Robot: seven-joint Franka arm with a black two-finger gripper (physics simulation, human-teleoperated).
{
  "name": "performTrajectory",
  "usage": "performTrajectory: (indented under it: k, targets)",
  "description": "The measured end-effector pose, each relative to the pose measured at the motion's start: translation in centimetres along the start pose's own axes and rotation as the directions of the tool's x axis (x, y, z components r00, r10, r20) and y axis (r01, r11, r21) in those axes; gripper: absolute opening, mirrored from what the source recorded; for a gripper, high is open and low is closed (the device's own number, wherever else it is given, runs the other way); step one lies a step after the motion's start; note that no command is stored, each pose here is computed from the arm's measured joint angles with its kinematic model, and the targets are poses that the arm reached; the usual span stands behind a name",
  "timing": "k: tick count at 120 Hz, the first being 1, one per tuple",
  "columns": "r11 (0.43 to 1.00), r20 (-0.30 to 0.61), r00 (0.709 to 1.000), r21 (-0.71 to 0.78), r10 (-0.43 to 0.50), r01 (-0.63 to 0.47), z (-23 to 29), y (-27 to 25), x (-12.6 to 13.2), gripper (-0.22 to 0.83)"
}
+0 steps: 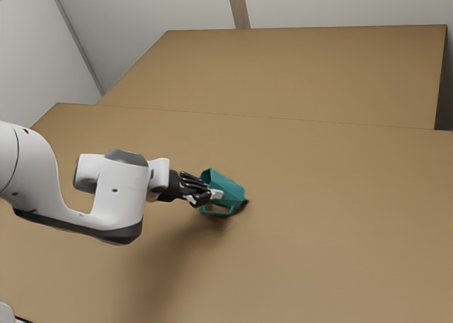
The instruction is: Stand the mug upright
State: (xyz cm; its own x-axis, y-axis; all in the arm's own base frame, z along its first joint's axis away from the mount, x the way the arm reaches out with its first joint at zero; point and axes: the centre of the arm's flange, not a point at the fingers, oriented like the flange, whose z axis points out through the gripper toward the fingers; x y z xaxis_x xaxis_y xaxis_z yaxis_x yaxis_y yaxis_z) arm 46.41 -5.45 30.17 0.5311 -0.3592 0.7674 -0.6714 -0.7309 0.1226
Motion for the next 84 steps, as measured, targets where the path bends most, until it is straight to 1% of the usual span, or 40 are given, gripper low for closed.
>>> performTrajectory:
  k: [16,28,33,40,47,51,58,62,72,84]
  targets:
    - [1.0,-0.007,1.0,0.017,-0.003,0.003,-0.3,-0.4,0.1,-0.15]
    - [1.0,-0.019,1.0,0.023,0.01,-0.009,-0.4,-0.4,0.8,-0.16]
    - [0.999,-0.029,0.999,0.026,0.022,-0.021,-0.4,-0.6,1.5,-0.16]
    - [0.998,-0.046,0.997,0.034,0.057,-0.056,-0.6,-0.9,3.2,-0.16]
    - [0.993,-0.054,0.992,0.045,0.113,-0.111,-0.8,-1.5,5.2,-0.16]
    - [0.986,-0.055,0.986,0.054,0.16,-0.157,-1.0,-2.0,6.6,-0.16]
    - [0.962,-0.032,0.963,0.062,0.268,-0.266,-1.3,-3.0,9.2,-0.16]
    - [0.945,-0.005,0.946,0.058,0.324,-0.323,-1.4,-3.4,10.2,-0.16]
    - [0.902,0.082,0.9,0.018,0.428,-0.431,-1.3,-3.9,11.2,-0.17]
    - [0.85,0.193,0.829,-0.085,0.525,-0.519,-1.7,-3.5,12.3,-0.17]
